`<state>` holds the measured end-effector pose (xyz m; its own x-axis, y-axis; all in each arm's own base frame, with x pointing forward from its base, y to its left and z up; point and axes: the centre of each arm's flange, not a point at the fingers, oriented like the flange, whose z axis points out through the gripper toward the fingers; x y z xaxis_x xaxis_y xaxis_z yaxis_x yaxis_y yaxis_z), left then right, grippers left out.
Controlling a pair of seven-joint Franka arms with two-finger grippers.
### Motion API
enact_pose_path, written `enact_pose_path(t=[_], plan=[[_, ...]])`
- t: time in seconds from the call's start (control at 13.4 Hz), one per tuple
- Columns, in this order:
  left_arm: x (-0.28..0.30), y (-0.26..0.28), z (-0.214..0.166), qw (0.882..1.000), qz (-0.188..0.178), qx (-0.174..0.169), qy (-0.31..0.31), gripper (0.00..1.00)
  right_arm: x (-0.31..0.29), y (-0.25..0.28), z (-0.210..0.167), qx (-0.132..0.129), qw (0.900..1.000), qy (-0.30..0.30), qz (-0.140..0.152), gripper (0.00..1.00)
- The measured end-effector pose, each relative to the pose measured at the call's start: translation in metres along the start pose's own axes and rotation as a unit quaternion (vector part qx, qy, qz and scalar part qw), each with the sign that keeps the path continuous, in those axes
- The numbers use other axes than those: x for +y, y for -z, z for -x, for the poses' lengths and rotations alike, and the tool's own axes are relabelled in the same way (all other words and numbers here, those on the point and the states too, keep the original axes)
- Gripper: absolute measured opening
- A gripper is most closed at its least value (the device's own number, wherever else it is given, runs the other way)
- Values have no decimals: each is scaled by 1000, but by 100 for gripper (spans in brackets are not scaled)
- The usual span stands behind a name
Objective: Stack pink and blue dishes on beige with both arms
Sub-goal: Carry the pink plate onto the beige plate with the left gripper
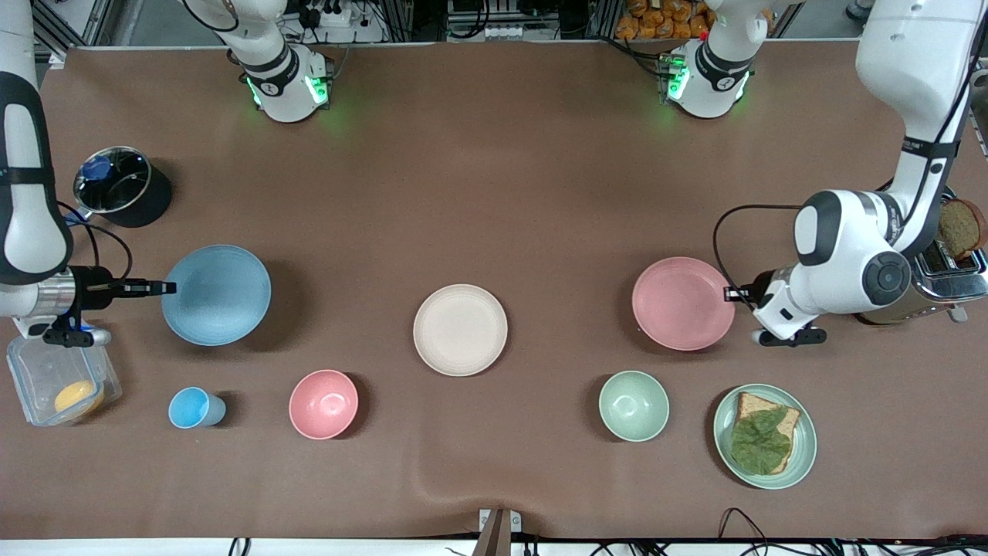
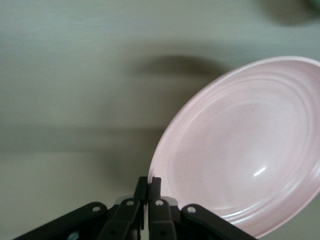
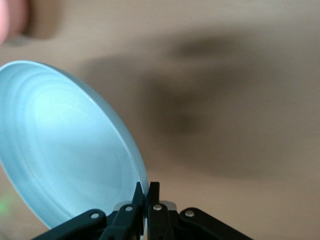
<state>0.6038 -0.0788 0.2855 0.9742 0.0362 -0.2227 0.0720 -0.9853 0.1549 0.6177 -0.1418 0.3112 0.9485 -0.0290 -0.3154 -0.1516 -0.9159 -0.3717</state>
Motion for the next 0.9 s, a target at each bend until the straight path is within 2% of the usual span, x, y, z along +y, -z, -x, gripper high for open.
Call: enact_pose_path(t=[0.15, 0.37, 0.6, 0.9], plan=[[50, 21, 10, 1000, 16, 4, 20, 4, -34, -9, -7, 2, 1000, -1, -27, 4], [121, 33, 25, 998, 31, 10, 60, 4, -60, -14, -12, 3, 1000, -8, -25, 4], [156, 35, 36, 996, 34, 9, 81, 4, -50, -11, -12, 7, 1000, -16, -26, 4], [241, 8, 56, 993, 37, -7, 109, 4, -48, -16, -14, 2, 999, -18, -28, 4]])
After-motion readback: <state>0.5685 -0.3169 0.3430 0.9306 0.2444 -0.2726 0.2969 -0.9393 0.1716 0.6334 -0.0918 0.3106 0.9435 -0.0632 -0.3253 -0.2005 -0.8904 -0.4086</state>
